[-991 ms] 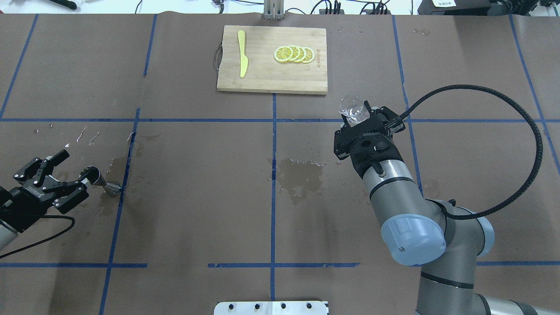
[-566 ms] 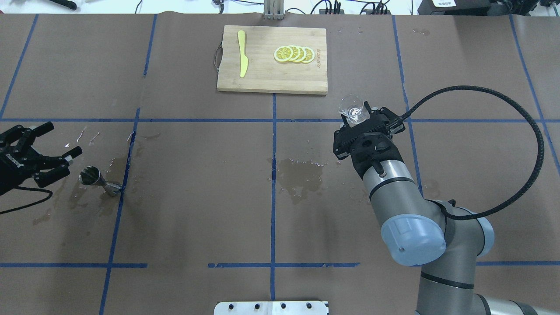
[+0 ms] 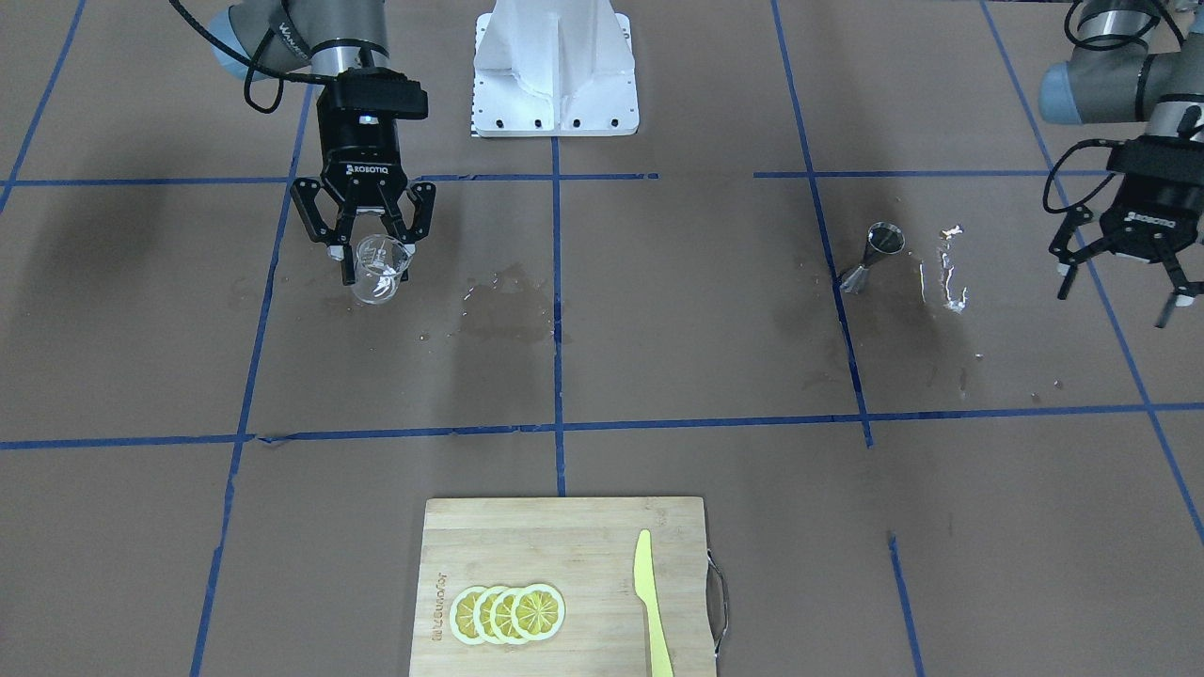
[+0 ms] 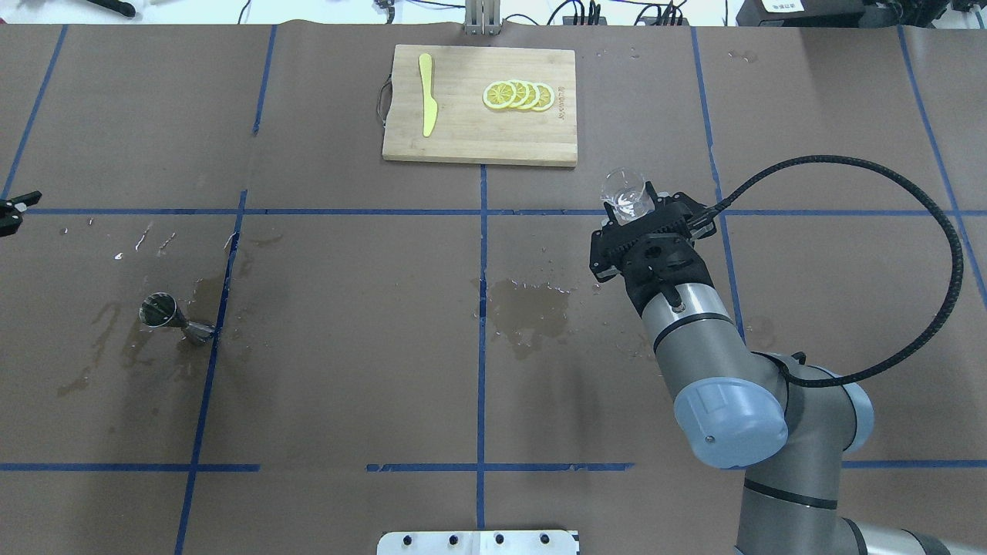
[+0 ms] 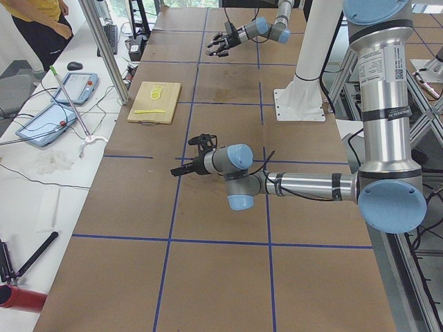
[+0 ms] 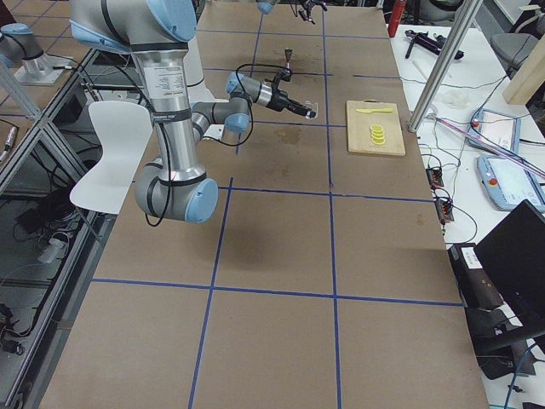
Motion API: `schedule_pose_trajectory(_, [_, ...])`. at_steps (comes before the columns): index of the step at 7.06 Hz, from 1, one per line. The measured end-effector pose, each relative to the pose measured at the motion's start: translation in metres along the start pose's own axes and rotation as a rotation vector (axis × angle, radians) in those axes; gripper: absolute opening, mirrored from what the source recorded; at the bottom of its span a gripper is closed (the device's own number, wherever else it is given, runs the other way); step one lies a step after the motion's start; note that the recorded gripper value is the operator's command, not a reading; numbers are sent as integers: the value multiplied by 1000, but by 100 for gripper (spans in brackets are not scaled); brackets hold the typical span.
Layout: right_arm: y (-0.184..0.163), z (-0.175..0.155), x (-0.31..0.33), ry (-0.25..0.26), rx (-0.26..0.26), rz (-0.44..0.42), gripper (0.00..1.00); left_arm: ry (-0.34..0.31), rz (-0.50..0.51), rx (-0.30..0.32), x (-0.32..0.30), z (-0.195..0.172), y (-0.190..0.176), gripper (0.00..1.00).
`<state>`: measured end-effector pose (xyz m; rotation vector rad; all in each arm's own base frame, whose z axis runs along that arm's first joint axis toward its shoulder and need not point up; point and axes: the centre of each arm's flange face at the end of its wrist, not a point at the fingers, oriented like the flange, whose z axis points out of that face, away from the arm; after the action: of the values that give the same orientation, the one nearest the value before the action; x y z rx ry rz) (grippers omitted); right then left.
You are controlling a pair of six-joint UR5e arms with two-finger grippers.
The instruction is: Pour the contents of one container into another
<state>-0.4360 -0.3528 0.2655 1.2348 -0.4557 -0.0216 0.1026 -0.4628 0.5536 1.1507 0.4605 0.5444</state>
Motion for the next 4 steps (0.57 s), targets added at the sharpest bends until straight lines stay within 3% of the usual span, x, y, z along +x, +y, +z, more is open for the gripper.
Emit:
schedule_pose_trajectory(2, [1, 0, -1, -15, -11, 27, 0, -52, 119, -213, -87, -2, -11, 100])
schedule_pose_trajectory(4, [1, -1, -1, -18, -12, 32, 0, -64, 88, -416, -142, -5, -1, 100])
